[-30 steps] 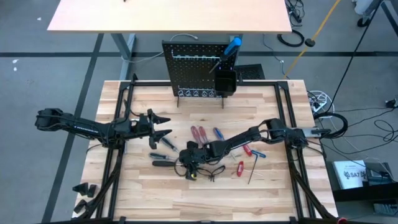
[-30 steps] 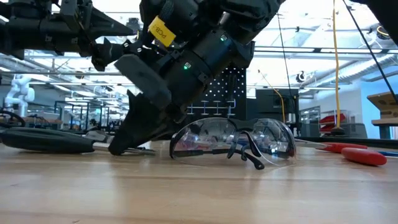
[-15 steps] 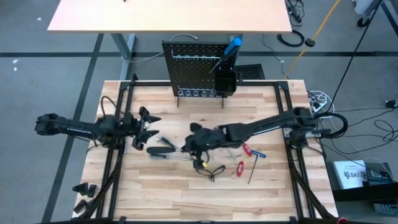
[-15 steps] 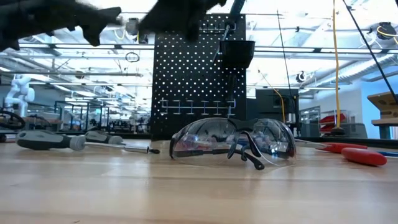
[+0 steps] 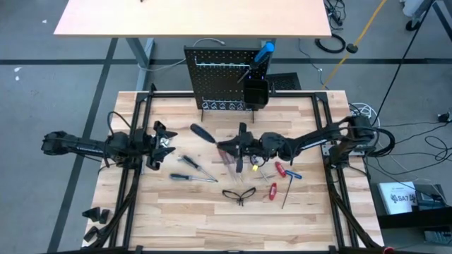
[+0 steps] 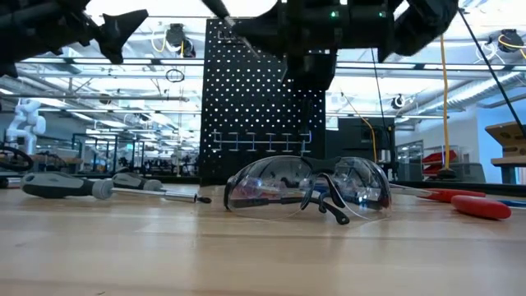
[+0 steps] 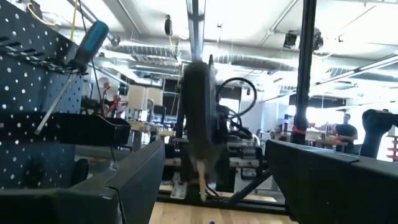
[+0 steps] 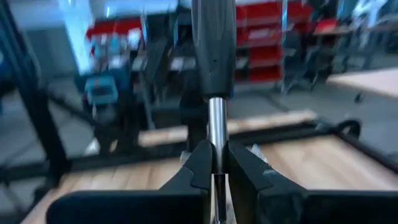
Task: Hang tools onto peg board
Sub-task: Hang the black screwdriver onto the peg board
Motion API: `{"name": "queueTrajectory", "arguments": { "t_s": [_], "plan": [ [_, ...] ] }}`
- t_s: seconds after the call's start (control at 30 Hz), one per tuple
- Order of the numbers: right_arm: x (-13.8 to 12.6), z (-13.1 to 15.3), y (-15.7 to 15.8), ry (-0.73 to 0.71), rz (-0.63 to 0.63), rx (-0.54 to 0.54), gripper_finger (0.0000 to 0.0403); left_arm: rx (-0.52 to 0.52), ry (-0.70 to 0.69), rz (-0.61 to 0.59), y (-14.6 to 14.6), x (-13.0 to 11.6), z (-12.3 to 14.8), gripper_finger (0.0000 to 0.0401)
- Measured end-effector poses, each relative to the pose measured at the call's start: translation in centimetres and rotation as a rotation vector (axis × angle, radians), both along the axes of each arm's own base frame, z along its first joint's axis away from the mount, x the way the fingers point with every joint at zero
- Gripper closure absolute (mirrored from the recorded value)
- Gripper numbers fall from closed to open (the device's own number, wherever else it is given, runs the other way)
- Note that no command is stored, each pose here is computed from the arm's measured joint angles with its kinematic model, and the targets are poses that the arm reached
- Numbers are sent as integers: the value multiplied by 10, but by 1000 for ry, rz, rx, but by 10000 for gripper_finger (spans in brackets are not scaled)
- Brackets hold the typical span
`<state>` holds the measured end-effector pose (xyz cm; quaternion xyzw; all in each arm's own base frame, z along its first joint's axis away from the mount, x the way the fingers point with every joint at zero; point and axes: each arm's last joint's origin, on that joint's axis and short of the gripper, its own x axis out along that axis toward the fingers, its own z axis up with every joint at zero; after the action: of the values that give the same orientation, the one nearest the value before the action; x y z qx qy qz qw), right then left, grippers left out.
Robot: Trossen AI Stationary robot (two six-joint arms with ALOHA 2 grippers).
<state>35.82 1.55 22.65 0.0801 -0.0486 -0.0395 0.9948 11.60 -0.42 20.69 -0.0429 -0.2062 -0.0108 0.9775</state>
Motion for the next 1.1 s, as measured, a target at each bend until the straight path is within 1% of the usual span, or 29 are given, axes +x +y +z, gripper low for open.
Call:
{"name": "queueTrajectory", "arguments": {
  "t_s": [0.13, 0.23, 0.37, 0.5, 0.67, 0.87, 0.97, 1.03, 1.1],
  "plan": [
    [9, -11, 0, 25, 10, 14, 385, -10, 27, 25, 1, 4, -3, 115],
    [20, -8, 0, 1, 12, 16, 385, -25, 58, 61, 2, 9, -6, 115],
    [36, -14, 1, 30, 11, 12, 385, -27, 49, 64, 1, 15, -7, 115],
    [52, -14, 2, 38, 10, 10, 385, -25, 95, 69, 1, 24, -8, 115],
    [69, -27, 2, 115, 8, 7, 385, -19, 125, 58, 0, 33, -9, 115],
    [74, -32, 2, 149, 4, 10, 385, -14, 119, 43, 0, 34, -9, 115],
    [74, -31, 2, 140, 4, 6, 385, -14, 121, 42, 0, 34, -9, 119],
    [74, -31, 2, 140, 3, 6, 385, -13, 120, 42, 0, 34, -9, 133],
    [74, -31, 2, 144, 3, 3, 385, -13, 121, 42, 0, 34, -9, 159]
  ]
}}
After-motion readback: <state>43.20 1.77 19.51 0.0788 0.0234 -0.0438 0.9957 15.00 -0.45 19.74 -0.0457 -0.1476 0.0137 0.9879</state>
